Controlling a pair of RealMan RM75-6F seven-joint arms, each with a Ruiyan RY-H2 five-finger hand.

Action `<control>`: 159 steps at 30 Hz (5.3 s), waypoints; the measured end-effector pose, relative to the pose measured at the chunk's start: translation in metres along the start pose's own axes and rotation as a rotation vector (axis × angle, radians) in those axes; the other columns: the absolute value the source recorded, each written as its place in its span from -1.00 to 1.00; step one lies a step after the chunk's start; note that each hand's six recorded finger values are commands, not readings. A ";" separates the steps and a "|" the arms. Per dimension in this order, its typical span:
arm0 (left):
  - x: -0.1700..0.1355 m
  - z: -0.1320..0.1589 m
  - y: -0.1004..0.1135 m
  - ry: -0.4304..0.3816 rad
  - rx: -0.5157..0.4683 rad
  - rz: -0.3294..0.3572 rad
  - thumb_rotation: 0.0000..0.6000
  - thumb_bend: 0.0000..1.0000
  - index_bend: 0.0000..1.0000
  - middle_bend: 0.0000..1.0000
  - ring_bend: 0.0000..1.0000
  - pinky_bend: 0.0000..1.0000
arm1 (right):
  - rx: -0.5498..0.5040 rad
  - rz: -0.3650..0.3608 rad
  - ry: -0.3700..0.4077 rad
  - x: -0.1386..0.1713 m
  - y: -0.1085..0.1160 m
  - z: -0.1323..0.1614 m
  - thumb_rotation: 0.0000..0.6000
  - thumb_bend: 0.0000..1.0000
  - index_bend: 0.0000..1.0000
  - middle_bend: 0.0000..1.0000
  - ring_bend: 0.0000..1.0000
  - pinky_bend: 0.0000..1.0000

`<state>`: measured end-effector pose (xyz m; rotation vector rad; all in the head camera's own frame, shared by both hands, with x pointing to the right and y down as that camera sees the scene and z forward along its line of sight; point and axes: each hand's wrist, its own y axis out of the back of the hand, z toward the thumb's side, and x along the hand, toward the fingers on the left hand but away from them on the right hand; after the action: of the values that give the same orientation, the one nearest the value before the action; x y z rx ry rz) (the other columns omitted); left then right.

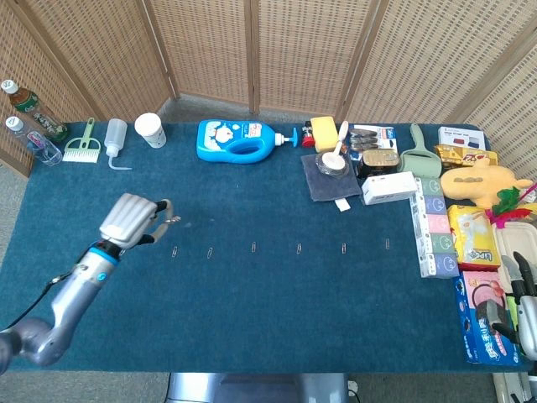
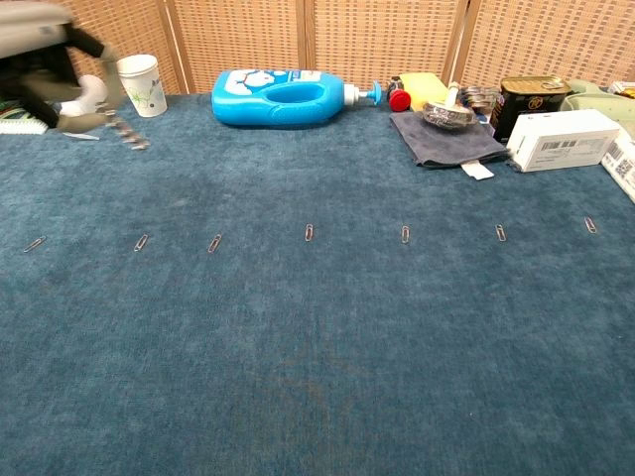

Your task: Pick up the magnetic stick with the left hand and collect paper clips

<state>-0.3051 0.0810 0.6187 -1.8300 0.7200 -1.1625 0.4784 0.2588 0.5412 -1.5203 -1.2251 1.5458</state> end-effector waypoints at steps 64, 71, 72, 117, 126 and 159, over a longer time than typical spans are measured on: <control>-0.037 -0.024 -0.030 0.026 0.003 -0.088 1.00 -0.29 0.24 1.00 1.00 1.00 | -0.003 0.011 0.004 0.001 -0.005 0.007 1.00 0.00 -1.00 -0.95 -1.00 -0.86; -0.015 0.019 -0.042 -0.084 0.004 -0.118 1.00 -0.29 0.24 1.00 1.00 1.00 | -0.007 0.004 -0.003 0.004 -0.002 0.005 1.00 0.00 -1.00 -0.95 -1.00 -0.86; -0.011 0.027 -0.045 -0.103 0.000 -0.124 1.00 -0.29 0.24 1.00 1.00 1.00 | -0.007 0.003 -0.008 0.005 -0.002 0.003 1.00 0.00 -1.00 -0.95 -1.00 -0.86; 0.059 0.110 -0.062 -0.242 -0.038 -0.129 1.00 -0.29 0.24 1.00 1.00 1.00 | -0.011 -0.012 -0.051 0.015 -0.001 -0.009 1.00 0.00 -1.00 -0.95 -1.00 -0.86; 0.078 0.130 -0.083 -0.244 -0.048 -0.170 1.00 -0.29 0.24 1.00 1.00 1.00 | -0.008 -0.018 -0.058 0.017 0.002 -0.010 1.00 0.00 -1.00 -0.95 -1.00 -0.86; 0.093 0.089 -0.051 -0.154 -0.037 -0.080 1.00 -0.29 0.24 1.00 1.00 1.00 | -0.011 -0.001 -0.071 0.012 -0.003 -0.014 1.00 0.00 -1.00 -0.95 -1.00 -0.85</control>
<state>-0.1842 0.0621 0.6834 -1.9714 0.5881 -1.0510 0.4900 0.2734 0.5409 -1.4829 -1.2756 1.6069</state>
